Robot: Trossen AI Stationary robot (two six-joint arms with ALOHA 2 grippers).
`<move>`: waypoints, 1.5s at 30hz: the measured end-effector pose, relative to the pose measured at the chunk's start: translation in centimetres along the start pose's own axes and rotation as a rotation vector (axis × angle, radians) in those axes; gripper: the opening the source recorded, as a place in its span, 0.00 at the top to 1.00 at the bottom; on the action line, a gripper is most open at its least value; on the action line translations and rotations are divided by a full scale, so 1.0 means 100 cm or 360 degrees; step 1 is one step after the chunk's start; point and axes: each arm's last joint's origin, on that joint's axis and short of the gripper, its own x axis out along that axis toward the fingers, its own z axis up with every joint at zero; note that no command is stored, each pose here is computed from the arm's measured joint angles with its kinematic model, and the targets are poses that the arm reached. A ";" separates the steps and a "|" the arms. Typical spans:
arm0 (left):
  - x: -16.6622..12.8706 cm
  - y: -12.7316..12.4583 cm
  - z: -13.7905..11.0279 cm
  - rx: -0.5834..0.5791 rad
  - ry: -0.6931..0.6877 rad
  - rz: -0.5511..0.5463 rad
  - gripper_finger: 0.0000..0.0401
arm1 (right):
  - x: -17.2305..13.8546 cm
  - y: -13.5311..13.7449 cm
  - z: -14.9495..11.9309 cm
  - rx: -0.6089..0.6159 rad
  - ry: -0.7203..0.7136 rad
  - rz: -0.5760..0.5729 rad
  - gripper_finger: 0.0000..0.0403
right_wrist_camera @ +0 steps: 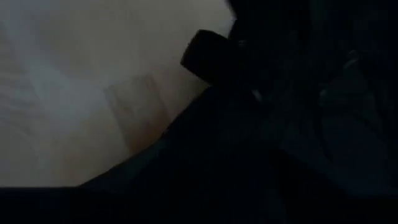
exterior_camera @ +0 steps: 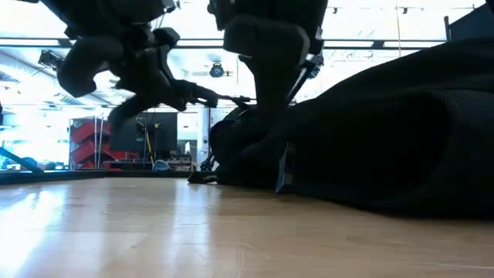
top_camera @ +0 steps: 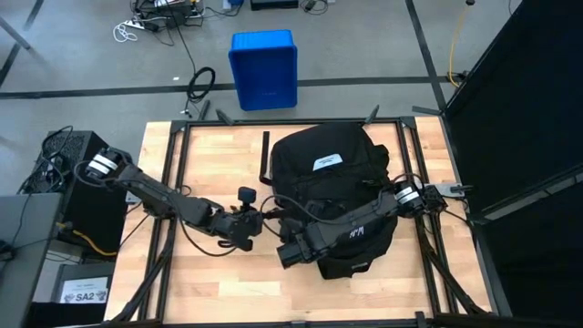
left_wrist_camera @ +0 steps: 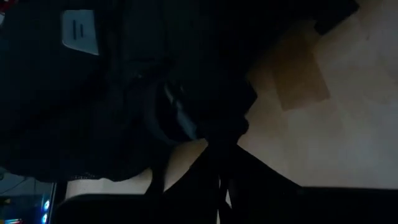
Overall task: Unpack backpack
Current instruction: Open the black backpack
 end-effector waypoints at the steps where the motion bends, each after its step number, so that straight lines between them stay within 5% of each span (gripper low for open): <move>1: 0.000 0.000 0.000 -0.0001 -0.0001 -0.0001 1.00 | 0.002 0.000 -0.002 -0.0001 0.0015 -0.0008 0.35; 8: -0.001 -0.001 0.000 -0.0030 -0.0001 0.0005 1.00 | 0.019 -0.008 -0.008 0.0078 0.0111 -0.0094 0.44; 15: -0.001 -0.001 -0.004 0.0008 0.0058 -0.0002 1.00 | 0.022 -0.009 -0.008 0.0059 0.0132 -0.0087 0.91; 17: -0.004 0.001 -0.008 0.0047 0.0111 -0.0007 1.00 | 0.020 -0.009 -0.007 0.0058 0.0128 -0.0083 0.97; 22: -0.022 0.015 -0.016 0.0002 0.0177 0.0099 1.00 | 0.016 -0.009 -0.003 0.0078 0.0105 -0.0062 0.99; 31: -0.070 0.035 -0.018 -0.0136 -0.0039 0.0056 0.97 | 0.008 -0.011 0.009 0.0135 0.0036 -0.0003 1.00; 40: -0.074 0.036 -0.025 -0.0094 0.0022 0.0029 0.67 | 0.011 -0.014 0.011 0.0141 0.0038 -0.0001 1.00; 45: -0.077 0.032 -0.012 -0.0328 -0.0173 -0.0079 0.52 | 0.012 -0.015 0.015 0.0167 0.0017 0.0015 1.00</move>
